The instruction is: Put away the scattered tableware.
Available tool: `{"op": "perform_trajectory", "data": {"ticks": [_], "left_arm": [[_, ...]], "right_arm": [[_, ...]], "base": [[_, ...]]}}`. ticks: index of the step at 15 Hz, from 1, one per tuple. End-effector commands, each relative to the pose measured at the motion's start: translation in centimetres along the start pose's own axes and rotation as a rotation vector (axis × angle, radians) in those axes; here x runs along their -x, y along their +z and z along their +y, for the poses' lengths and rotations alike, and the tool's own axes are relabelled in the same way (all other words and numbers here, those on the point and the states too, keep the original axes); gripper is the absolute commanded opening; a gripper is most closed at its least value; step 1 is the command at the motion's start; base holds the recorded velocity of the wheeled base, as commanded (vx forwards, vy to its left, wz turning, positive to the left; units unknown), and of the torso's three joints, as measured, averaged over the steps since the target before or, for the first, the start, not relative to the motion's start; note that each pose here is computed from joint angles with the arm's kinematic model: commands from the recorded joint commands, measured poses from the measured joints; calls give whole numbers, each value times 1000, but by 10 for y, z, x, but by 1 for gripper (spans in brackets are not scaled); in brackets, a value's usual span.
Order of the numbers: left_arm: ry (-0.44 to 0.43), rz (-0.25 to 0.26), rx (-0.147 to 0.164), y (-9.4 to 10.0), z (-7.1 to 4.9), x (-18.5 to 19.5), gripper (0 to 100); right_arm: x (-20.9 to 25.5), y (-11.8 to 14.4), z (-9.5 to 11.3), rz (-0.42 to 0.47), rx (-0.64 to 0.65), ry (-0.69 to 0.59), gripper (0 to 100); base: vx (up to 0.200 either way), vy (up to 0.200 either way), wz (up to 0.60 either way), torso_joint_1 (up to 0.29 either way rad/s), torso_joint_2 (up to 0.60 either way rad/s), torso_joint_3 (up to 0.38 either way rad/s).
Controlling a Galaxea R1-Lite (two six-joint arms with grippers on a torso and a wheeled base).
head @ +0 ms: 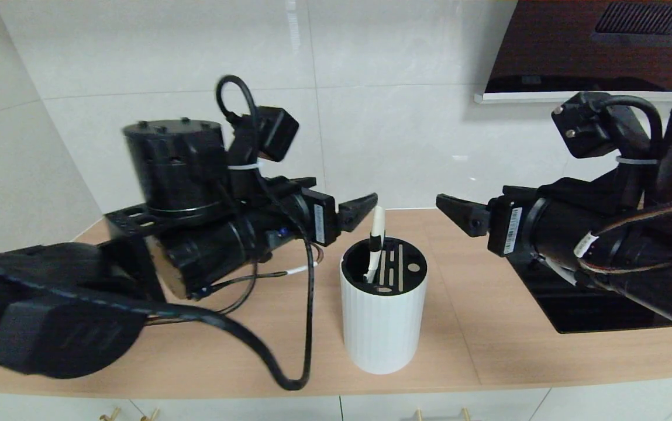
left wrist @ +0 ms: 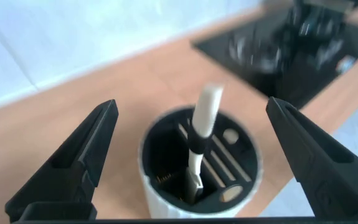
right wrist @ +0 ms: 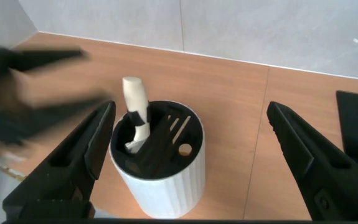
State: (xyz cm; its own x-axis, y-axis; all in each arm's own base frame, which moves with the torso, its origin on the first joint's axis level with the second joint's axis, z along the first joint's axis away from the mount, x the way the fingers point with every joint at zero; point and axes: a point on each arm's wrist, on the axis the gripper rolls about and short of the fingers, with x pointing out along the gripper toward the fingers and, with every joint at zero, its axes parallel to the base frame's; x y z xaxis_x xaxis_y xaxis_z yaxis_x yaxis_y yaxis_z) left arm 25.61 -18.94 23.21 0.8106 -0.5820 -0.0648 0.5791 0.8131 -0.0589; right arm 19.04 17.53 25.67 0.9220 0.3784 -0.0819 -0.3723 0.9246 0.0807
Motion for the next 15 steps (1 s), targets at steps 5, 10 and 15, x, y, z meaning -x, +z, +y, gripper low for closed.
{"op": "perform_trajectory", "data": {"ticks": [5, 10, 15], "left_arm": [[301, -226, -32, 25, 15, 173, 100], [508, -152, -43, -23, 20, 285, 100], [600, -222, -56, -65, -2, 349, 100]], "right_arm": [[124, -27, -77, -98, 100, -183, 100], [214, -71, -106, -193, 79, -432, 100], [275, -112, -102, -187, 120, -459, 100]], "base": [[0, 0, 0, 0, 0, 0], [0, 0, 0, 0, 0, 0], [0, 0, 0, 0, 0, 0]]}}
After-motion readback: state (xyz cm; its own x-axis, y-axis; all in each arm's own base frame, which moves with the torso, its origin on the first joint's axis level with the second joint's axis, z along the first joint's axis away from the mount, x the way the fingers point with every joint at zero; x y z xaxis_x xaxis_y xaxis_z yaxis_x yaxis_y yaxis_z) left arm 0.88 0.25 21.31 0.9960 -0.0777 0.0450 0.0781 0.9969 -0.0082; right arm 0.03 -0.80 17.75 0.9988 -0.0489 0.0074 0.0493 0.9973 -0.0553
